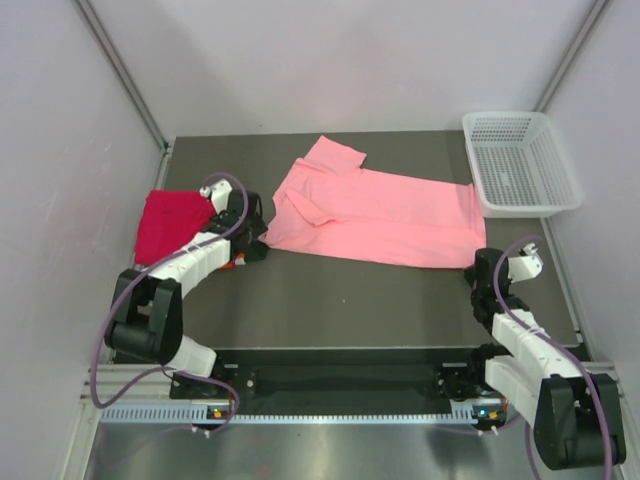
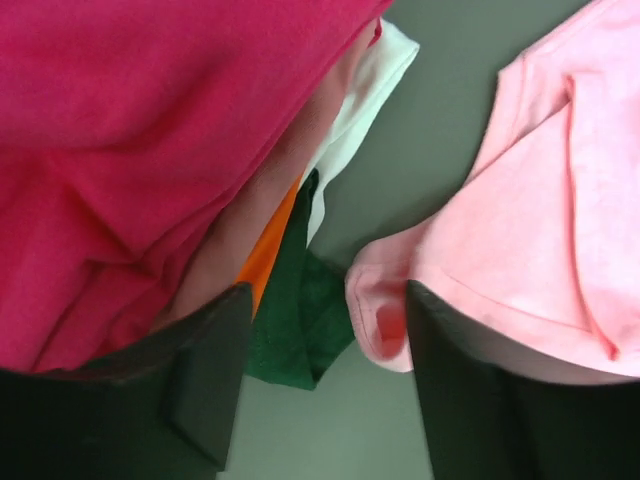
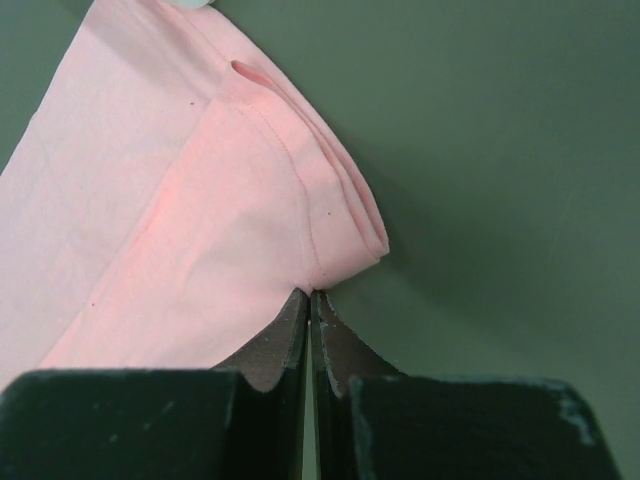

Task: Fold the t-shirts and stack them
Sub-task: Fold the tshirt

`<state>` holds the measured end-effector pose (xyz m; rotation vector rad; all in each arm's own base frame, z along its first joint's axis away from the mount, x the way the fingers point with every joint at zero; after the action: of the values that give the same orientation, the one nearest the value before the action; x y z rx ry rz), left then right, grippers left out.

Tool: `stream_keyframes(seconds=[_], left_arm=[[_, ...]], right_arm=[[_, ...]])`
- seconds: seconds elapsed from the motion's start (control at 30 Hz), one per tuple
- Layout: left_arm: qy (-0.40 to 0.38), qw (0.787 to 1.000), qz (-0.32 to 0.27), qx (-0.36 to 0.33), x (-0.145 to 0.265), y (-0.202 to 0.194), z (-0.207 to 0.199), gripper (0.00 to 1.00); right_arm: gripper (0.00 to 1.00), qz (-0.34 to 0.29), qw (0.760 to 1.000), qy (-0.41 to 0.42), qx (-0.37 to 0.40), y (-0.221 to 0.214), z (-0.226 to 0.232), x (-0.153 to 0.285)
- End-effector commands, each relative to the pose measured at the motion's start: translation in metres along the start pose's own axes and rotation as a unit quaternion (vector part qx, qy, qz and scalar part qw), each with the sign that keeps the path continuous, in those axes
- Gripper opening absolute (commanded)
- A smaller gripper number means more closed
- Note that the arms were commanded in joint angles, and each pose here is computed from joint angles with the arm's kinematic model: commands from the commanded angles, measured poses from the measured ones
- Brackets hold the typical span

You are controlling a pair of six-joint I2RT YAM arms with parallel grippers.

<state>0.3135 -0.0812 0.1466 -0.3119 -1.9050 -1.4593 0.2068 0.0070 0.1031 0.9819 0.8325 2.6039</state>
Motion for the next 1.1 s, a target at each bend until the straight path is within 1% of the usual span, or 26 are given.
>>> stream_keyframes(seconds=[0.0, 0.2, 0.23, 0.27, 0.3, 0.37, 0.4, 0.5, 0.63, 0.7, 0.83, 0.93, 1.07], left_arm=[[-0.021, 0.999, -0.024, 0.021, 0.015, 0.011, 0.001, 0.69], [-0.116, 0.993, -0.008, 0.036, 0.037, 0.003, -0.010, 0.70], [-0.136, 0.990, -0.011, 0.042, 0.042, 0.003, -0.013, 0.70], [-0.165, 0.985, 0.011, 0.049, 0.046, -0.007, -0.017, 0.70], [-0.192, 0.980, 0.005, 0.059, 0.048, -0.007, -0.023, 0.70], [-0.217, 0.973, 0.026, 0.074, 0.052, -0.023, -0.027, 0.71], [-0.232, 0.969, 0.025, 0.080, 0.054, -0.025, -0.031, 0.71], [-0.239, 0.966, 0.023, 0.097, 0.053, -0.040, -0.037, 0.70], [-0.240, 0.962, 0.034, 0.128, 0.041, -0.054, -0.040, 0.67], [-0.240, 0.959, 0.030, 0.151, 0.037, -0.054, -0.043, 0.68], [-0.223, 0.961, 0.018, 0.164, 0.020, -0.056, -0.048, 0.67], [-0.205, 0.965, 0.017, 0.163, 0.008, -0.057, -0.052, 0.64], [-0.177, 0.970, 0.011, 0.164, -0.003, -0.061, -0.050, 0.41]], right_arm=[[0.00, -0.016, 1.000, 0.000, 0.000, 0.006, 0.000, 0.000], [0.00, -0.012, 1.000, 0.001, 0.001, 0.005, 0.001, -0.001], [0.00, -0.012, 1.000, 0.000, 0.001, 0.005, 0.001, -0.001], [0.00, -0.011, 1.000, 0.000, 0.002, 0.005, 0.001, -0.001], [0.00, -0.011, 1.000, 0.002, 0.001, 0.005, 0.002, -0.001], [0.00, -0.009, 1.000, 0.001, 0.002, 0.004, 0.001, -0.001], [0.00, -0.010, 1.000, 0.002, 0.001, 0.005, 0.002, -0.001], [0.00, -0.010, 1.000, 0.002, 0.001, 0.005, 0.001, -0.001], [0.00, -0.010, 1.000, 0.004, 0.002, 0.005, 0.002, -0.001], [0.00, -0.012, 1.000, 0.005, 0.000, 0.005, 0.002, -0.001], [0.00, -0.009, 1.000, 0.005, 0.002, 0.004, 0.002, -0.001], [0.00, -0.011, 1.000, 0.006, 0.000, 0.006, 0.002, -0.001], [0.00, -0.012, 1.000, 0.006, 0.001, 0.006, 0.002, -0.001]])
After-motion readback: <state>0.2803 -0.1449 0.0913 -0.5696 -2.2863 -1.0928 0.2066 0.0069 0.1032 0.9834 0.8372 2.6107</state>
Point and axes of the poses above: each gripper's point midway between its finger pads, its own x axis back along the fingers, its own z axis along the line the jaws close on, y = z × x, the point moved 9 cm from there along x, back along the fingers, and after that the axes turned 9 degrees about -x, right-handed, at the moved point
